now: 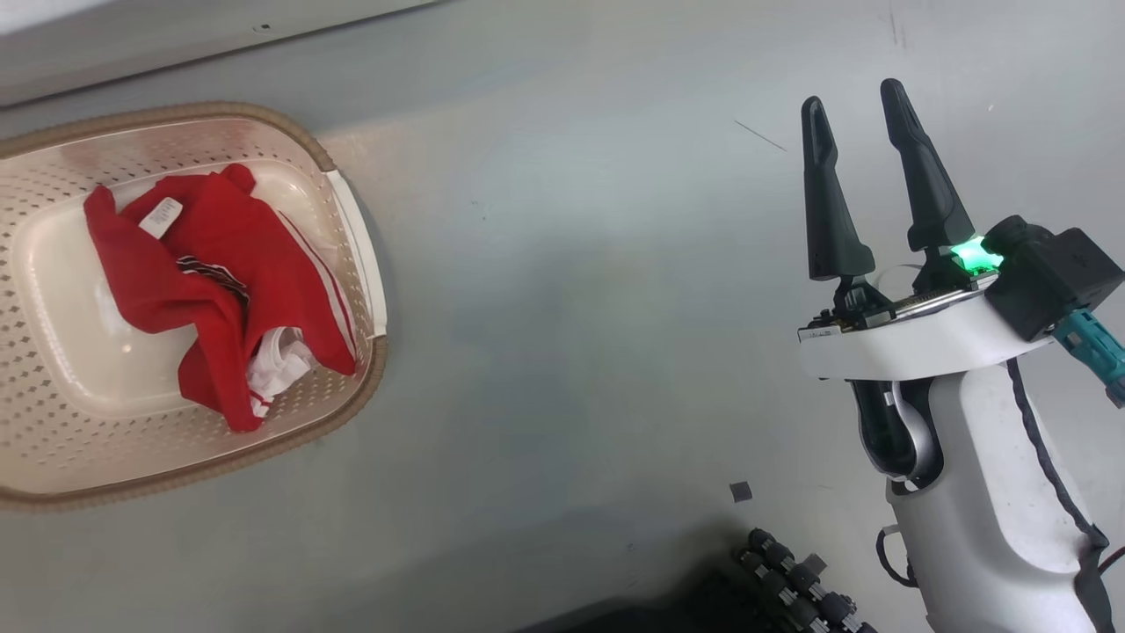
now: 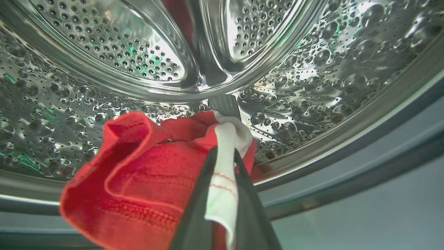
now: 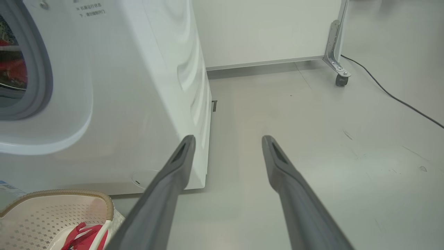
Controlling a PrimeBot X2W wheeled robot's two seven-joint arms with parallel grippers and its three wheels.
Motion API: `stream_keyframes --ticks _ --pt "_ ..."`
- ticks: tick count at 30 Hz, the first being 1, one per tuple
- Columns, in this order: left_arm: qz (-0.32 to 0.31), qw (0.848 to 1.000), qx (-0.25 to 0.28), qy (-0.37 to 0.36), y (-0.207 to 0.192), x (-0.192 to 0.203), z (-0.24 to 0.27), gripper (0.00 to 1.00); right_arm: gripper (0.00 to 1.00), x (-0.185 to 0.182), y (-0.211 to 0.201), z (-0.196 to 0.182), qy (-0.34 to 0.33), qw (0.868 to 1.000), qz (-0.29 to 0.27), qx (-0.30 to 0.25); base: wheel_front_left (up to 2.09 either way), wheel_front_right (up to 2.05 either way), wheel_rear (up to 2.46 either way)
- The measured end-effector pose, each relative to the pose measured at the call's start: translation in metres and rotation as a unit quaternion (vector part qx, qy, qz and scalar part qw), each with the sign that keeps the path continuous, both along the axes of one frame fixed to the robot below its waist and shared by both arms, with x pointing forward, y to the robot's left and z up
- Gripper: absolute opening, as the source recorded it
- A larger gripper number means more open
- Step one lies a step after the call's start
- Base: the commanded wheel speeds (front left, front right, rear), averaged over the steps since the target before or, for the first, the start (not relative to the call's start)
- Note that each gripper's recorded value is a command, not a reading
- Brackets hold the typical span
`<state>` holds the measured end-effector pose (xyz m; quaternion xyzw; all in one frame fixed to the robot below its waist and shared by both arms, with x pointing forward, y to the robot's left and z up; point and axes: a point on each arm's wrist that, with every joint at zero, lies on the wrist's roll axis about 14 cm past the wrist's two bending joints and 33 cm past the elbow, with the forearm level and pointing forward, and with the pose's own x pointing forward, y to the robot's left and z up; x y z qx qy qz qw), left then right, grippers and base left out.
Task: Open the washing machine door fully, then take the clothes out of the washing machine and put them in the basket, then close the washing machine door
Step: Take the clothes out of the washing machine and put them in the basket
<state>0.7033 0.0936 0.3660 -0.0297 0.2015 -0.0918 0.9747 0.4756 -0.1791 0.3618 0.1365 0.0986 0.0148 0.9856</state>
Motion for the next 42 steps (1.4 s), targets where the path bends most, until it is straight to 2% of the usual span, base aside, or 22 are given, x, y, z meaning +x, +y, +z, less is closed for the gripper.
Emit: stream_keyframes --ticks 10,22,32,42 --pt "0.028 0.994 -0.059 -0.087 0.004 -0.025 0.045 0.00 1.00 -0.002 0.007 0.019 -0.020 1.000 0.011 -0.012 0.00 0.00 0.00" --pt "0.074 0.972 -0.111 -0.192 0.018 -0.082 0.099 0.00 1.00 -0.014 0.018 0.049 -0.049 0.998 0.024 -0.018 0.00 0.00 0.00" --pt "0.103 0.952 -0.119 -0.261 0.036 -0.131 0.140 0.00 1.00 -0.027 0.027 0.076 -0.075 0.996 0.034 -0.019 0.00 0.00 0.00" --pt "0.106 0.937 -0.116 -0.313 0.048 -0.169 0.192 0.00 1.00 -0.049 0.040 0.093 -0.085 0.995 0.049 -0.010 0.00 0.00 0.00"
